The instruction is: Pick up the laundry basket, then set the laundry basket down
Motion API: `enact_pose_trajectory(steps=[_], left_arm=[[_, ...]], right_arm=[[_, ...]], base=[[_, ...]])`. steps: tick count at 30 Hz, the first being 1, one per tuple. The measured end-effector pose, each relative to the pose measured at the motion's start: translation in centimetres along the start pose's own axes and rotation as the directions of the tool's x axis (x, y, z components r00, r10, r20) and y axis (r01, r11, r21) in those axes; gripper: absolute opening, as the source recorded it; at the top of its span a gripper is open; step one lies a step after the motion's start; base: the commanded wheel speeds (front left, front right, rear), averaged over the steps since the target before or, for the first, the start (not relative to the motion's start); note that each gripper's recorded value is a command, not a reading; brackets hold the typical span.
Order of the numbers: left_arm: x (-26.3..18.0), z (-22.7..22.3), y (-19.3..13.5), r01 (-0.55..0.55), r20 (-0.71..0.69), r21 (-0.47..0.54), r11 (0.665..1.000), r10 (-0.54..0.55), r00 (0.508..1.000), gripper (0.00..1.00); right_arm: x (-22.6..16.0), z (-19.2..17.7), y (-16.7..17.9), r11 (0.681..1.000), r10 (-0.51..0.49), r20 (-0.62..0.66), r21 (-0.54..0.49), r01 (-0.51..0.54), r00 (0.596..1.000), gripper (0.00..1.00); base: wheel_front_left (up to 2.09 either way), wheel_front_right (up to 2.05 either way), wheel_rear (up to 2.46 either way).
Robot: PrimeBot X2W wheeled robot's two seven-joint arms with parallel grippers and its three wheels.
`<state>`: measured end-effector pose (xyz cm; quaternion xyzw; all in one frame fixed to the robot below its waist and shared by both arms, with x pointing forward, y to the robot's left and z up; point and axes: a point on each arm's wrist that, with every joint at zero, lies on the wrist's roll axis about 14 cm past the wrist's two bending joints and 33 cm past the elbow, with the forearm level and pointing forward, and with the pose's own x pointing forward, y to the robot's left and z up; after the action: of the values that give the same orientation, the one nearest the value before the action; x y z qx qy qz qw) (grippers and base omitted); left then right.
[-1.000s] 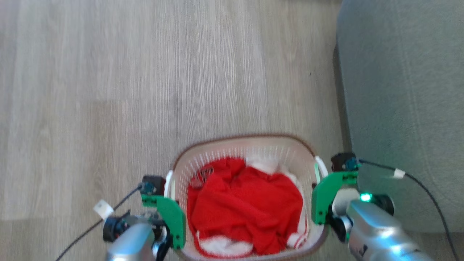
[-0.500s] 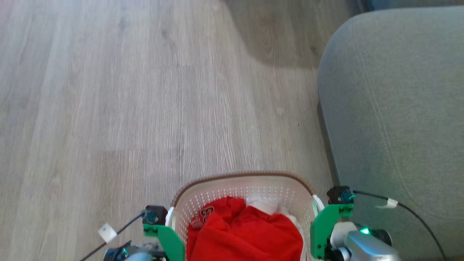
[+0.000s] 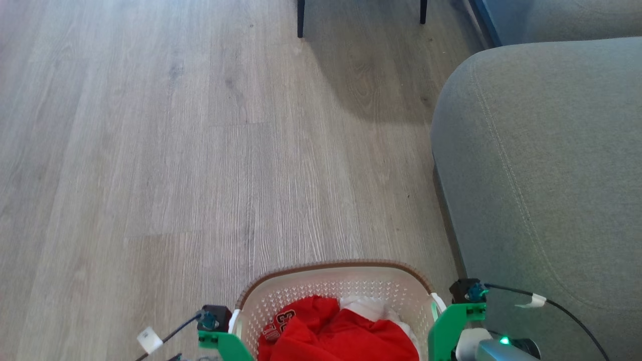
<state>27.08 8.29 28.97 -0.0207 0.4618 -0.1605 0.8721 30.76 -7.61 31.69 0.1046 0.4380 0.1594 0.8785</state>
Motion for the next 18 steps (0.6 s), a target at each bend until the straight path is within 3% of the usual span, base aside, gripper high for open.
enact_pose_trajectory(steps=[18], left_arm=[[-0.05, -0.48, 0.11, -0.004, -0.014, -0.008, 1.0, 0.004, 1.0, 0.0]], right_arm=[[-0.04, -0.76, 0.17, 1.0, 0.005, -0.017, 0.006, -0.005, 1.0, 0.0]], base=[[0.0, 0.0, 0.0]])
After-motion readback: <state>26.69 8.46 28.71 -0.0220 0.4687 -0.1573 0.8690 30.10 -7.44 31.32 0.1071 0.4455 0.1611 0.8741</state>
